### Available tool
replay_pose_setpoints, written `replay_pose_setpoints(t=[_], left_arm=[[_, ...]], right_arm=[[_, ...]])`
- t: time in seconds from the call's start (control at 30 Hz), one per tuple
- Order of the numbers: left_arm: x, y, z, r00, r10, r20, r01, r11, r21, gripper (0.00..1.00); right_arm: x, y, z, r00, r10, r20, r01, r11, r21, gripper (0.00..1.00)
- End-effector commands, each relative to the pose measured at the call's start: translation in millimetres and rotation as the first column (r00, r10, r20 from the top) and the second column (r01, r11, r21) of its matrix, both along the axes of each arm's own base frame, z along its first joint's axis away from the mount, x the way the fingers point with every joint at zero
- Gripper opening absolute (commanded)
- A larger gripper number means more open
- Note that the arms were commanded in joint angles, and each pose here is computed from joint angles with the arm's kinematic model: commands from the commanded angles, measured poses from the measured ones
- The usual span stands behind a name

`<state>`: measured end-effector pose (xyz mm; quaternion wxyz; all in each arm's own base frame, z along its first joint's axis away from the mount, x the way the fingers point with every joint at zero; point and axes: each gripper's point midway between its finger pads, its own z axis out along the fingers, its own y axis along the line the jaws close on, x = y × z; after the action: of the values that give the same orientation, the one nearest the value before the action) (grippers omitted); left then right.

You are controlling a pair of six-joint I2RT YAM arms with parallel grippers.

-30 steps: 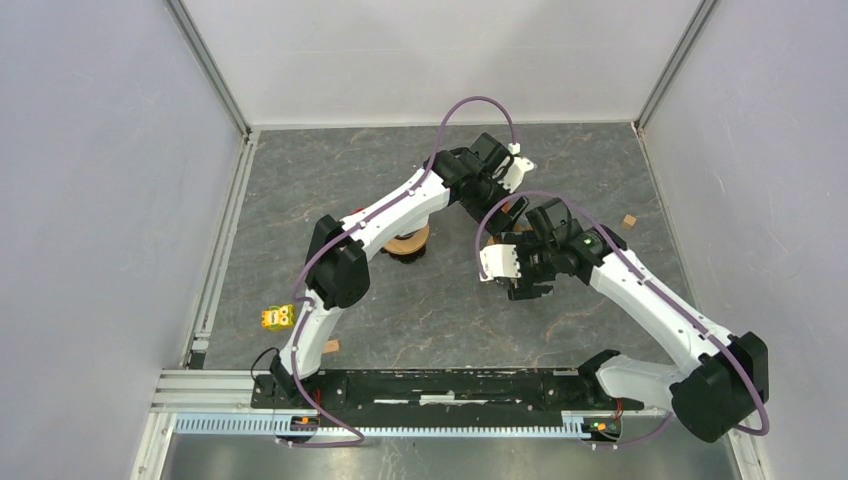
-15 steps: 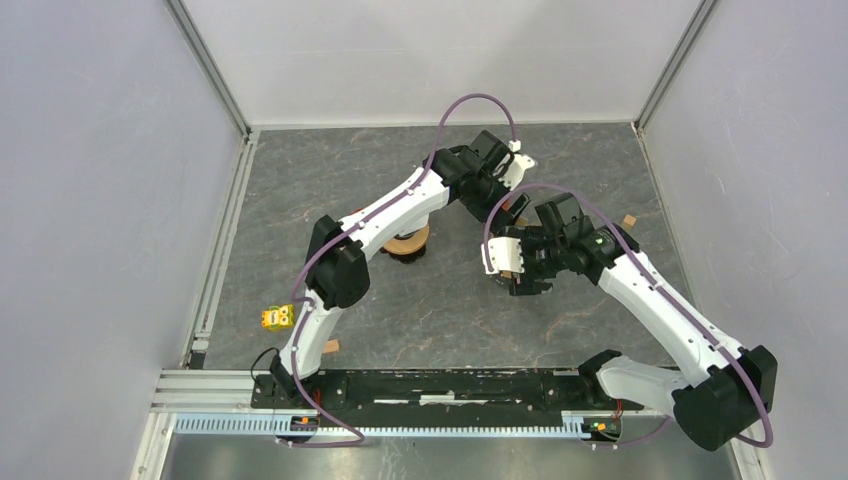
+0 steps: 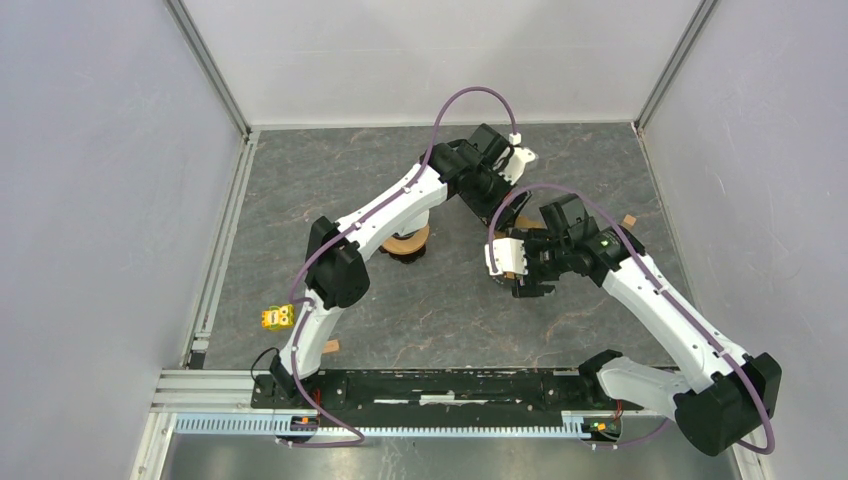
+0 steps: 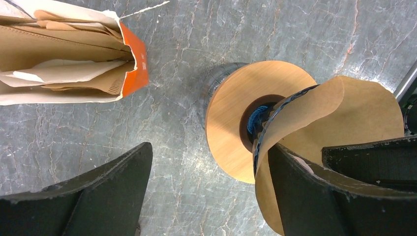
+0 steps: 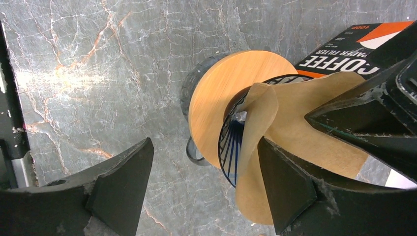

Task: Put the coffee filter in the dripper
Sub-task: Place the coffee filter in the coffee dripper, then reset both arms

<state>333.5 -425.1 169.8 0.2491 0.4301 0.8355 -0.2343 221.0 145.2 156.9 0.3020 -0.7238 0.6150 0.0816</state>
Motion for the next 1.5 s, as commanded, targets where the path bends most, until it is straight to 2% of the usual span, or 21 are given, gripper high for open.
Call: replay_pose_setpoints(t=[0.0, 0.37, 0.57, 0.77, 0.83, 0.87, 1.0, 1.13, 1.23, 1.33, 1.47], left_arm=[[4, -1, 30, 0.999, 0.001, 0.046, 0.002, 0.999, -0.051, 0.93], [7, 8, 89, 0.995, 0.022, 0.096, -0.006, 0.987, -0.163, 0.98], [12, 33, 124, 0.992, 0.084, 0.094, -0.06, 0.971, -0.231, 0.99], [32, 90, 155, 0.971, 0.222, 0.091, -0.187, 0.938, -0.292, 1.0], [39, 114, 162, 0.955, 0.281, 0.096, -0.238, 0.917, -0.32, 1.0], [43, 125, 165, 0.944, 0.311, 0.105, -0.261, 0.905, -0.336, 1.0], [57, 184, 173, 0.869, 0.448, 0.211, -0.347, 0.855, -0.386, 1.0], [60, 242, 173, 0.702, 0.556, 0.444, -0.418, 0.827, -0.376, 1.0], [53, 277, 176, 0.58, 0.624, 0.524, -0.471, 0.782, -0.409, 1.0], [45, 297, 174, 0.546, 0.657, 0.52, -0.519, 0.752, -0.406, 1.0], [35, 312, 180, 0.512, 0.665, 0.544, -0.541, 0.742, -0.397, 1.0]], right_arm=[[4, 6, 24, 0.999, 0.006, 0.046, -0.008, 0.999, 0.05, 0.84], [11, 3, 48, 0.995, -0.058, 0.078, 0.05, 0.994, 0.101, 0.87], [18, 6, 83, 0.986, -0.15, 0.075, 0.132, 0.969, 0.21, 0.88], [39, 16, 141, 0.949, -0.307, 0.073, 0.257, 0.887, 0.384, 0.91], [54, 14, 159, 0.911, -0.407, 0.071, 0.336, 0.83, 0.445, 0.91], [65, 9, 168, 0.87, -0.488, 0.07, 0.399, 0.782, 0.479, 0.92], [103, -19, 187, 0.71, -0.701, 0.068, 0.562, 0.623, 0.544, 0.93], [123, -29, 196, 0.621, -0.78, 0.081, 0.591, 0.534, 0.605, 0.96], [133, -34, 207, 0.568, -0.818, 0.085, 0.576, 0.47, 0.669, 0.98], [141, -36, 214, 0.533, -0.841, 0.092, 0.554, 0.43, 0.713, 0.98], [152, -34, 221, 0.522, -0.847, 0.101, 0.527, 0.413, 0.743, 0.98]])
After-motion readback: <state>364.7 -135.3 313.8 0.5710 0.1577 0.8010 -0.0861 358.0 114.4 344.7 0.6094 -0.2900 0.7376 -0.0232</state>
